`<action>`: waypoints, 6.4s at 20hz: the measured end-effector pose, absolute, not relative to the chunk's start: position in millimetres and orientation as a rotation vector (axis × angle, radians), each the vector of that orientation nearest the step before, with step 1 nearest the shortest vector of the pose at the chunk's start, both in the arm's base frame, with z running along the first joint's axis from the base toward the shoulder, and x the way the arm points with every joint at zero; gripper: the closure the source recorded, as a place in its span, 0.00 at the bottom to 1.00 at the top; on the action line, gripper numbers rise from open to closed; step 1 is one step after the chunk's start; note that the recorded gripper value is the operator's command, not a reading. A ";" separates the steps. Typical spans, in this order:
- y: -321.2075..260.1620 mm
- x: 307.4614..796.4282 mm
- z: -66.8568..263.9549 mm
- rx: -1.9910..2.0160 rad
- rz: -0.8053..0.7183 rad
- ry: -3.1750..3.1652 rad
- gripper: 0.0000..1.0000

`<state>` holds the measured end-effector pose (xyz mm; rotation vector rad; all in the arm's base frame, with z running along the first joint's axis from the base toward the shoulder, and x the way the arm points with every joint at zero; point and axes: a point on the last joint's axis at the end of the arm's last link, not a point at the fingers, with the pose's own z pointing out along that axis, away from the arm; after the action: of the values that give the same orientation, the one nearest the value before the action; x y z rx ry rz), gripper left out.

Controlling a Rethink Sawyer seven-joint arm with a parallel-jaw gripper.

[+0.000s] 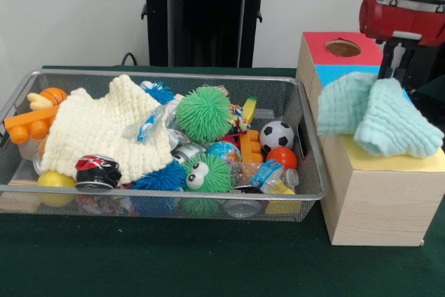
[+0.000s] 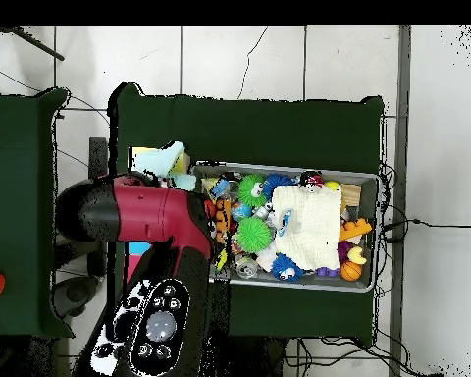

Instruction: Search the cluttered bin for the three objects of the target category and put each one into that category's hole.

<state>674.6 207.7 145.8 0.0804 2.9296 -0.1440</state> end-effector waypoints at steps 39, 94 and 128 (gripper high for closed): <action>216.8 669.3 85.0 0.156 -0.116 2.930 1.00; 231.0 677.7 45.1 0.193 -0.140 2.885 1.00; 231.2 678.0 45.0 0.192 -0.139 2.885 1.00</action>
<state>678.0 231.2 45.0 0.1925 2.8849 -0.1395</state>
